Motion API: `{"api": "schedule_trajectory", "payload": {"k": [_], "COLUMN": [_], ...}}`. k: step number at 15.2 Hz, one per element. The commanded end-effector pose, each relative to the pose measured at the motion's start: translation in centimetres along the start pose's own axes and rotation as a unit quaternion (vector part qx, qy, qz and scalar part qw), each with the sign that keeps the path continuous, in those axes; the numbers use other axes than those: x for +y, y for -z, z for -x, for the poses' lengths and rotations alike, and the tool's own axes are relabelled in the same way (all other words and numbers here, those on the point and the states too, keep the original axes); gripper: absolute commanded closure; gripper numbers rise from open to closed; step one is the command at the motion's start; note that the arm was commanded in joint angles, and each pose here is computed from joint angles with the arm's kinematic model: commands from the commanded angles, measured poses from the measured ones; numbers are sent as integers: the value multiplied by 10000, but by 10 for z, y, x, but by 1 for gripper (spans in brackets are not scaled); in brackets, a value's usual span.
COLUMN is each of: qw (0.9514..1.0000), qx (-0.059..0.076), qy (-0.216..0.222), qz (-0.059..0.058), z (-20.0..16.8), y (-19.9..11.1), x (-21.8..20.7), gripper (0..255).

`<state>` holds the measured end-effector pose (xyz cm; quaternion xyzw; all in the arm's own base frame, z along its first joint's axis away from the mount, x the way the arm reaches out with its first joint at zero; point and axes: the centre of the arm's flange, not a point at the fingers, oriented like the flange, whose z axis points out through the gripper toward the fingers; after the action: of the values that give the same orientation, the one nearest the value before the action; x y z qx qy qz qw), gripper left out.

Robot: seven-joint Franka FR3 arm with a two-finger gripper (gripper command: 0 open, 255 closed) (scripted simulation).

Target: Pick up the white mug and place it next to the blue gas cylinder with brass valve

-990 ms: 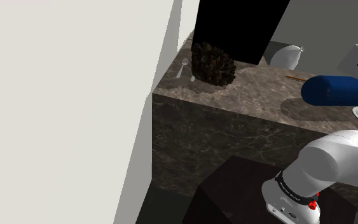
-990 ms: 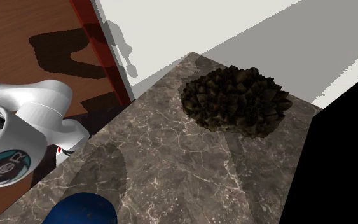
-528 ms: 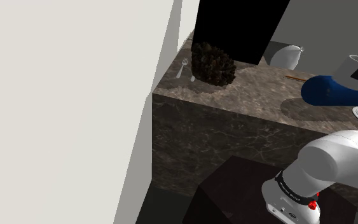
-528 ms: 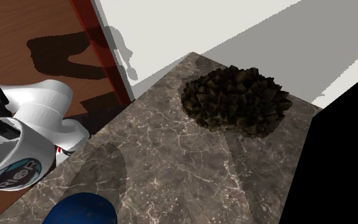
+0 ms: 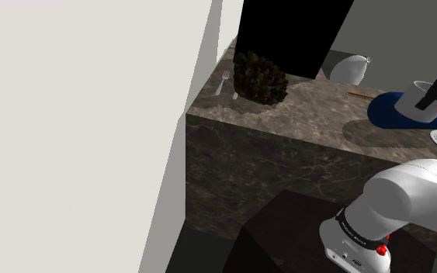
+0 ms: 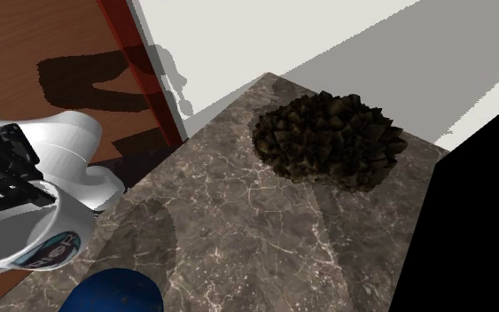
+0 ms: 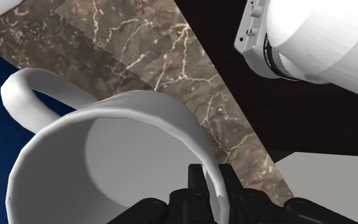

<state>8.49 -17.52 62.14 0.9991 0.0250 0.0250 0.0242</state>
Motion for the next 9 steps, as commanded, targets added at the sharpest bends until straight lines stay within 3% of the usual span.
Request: {"api": "schedule_trajectory", "payload": {"k": [1, 9], "qw": [10000, 10000], "qx": [1, 1], "qy": [1, 1], "qz": [1, 1], "z": [1, 3], "y": [-11, -53], "x": [-2, -4], "gripper": [255, 255]}}
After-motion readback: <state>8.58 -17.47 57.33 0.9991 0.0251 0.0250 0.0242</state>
